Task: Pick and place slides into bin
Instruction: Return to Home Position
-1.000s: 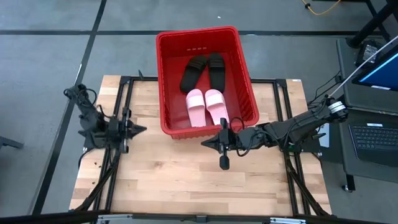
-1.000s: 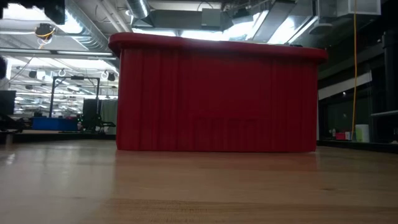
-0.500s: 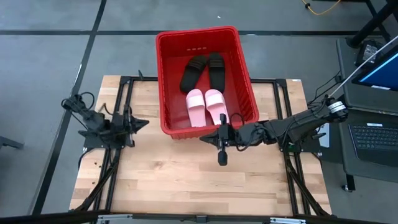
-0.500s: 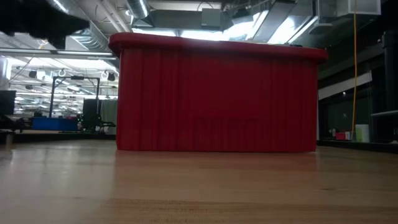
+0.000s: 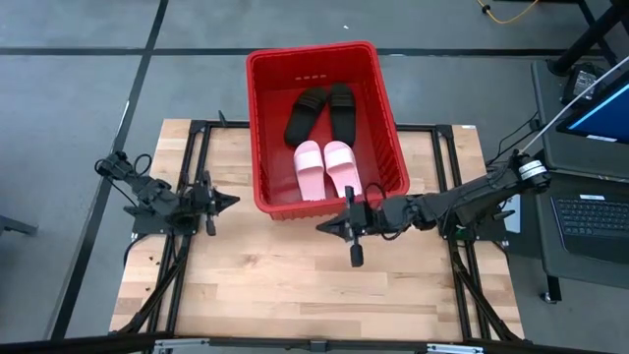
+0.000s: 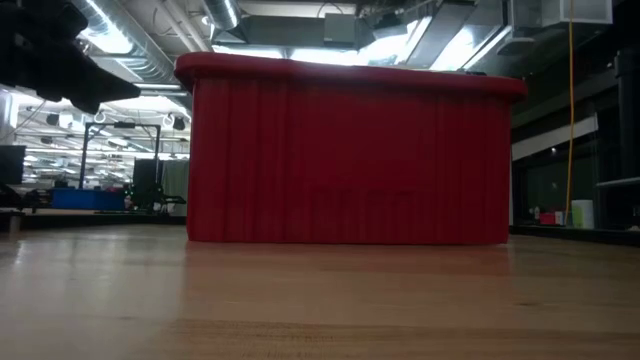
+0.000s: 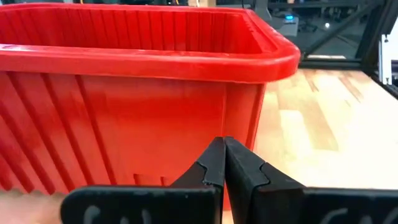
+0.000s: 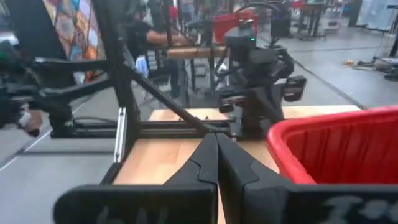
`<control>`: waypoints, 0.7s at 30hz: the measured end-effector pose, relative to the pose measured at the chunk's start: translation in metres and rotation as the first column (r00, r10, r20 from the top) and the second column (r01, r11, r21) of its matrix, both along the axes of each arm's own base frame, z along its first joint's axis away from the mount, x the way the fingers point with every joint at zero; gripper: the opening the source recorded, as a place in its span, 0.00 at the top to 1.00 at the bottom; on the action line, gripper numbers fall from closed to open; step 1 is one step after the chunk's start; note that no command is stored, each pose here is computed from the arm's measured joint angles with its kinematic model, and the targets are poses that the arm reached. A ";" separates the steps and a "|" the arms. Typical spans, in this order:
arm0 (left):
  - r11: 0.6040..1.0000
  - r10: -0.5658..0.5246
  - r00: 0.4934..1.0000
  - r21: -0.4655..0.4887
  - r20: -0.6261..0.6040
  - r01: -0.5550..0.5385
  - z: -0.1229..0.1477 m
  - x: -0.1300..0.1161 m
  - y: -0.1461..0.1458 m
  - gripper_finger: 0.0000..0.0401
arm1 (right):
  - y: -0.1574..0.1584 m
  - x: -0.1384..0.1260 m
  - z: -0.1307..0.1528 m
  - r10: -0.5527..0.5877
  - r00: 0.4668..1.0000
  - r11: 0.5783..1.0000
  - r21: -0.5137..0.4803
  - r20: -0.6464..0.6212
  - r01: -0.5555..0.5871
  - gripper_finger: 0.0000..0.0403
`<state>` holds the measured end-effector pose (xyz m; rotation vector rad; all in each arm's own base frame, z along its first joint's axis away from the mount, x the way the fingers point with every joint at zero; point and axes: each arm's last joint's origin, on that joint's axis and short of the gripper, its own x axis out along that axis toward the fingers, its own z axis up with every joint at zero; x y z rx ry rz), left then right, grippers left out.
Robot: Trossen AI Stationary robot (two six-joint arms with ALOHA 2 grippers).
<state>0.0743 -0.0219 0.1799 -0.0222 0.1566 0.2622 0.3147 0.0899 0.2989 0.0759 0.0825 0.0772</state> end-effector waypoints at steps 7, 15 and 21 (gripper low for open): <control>0.999 -0.036 0.999 -0.012 -0.012 0.036 -0.001 0.000 -0.001 1.00 | -0.024 -0.035 -0.038 -0.051 0.996 0.995 0.085 0.068 0.046 1.00; 1.000 -0.017 1.000 -0.008 -0.010 0.016 -0.001 0.000 0.000 0.99 | -0.043 -0.097 -0.020 -0.092 0.992 0.995 0.032 0.091 0.089 0.99; 1.000 0.030 1.000 0.003 -0.004 -0.030 -0.001 0.000 0.001 1.00 | -0.053 -0.134 -0.030 -0.119 0.988 0.993 0.036 0.103 0.116 0.99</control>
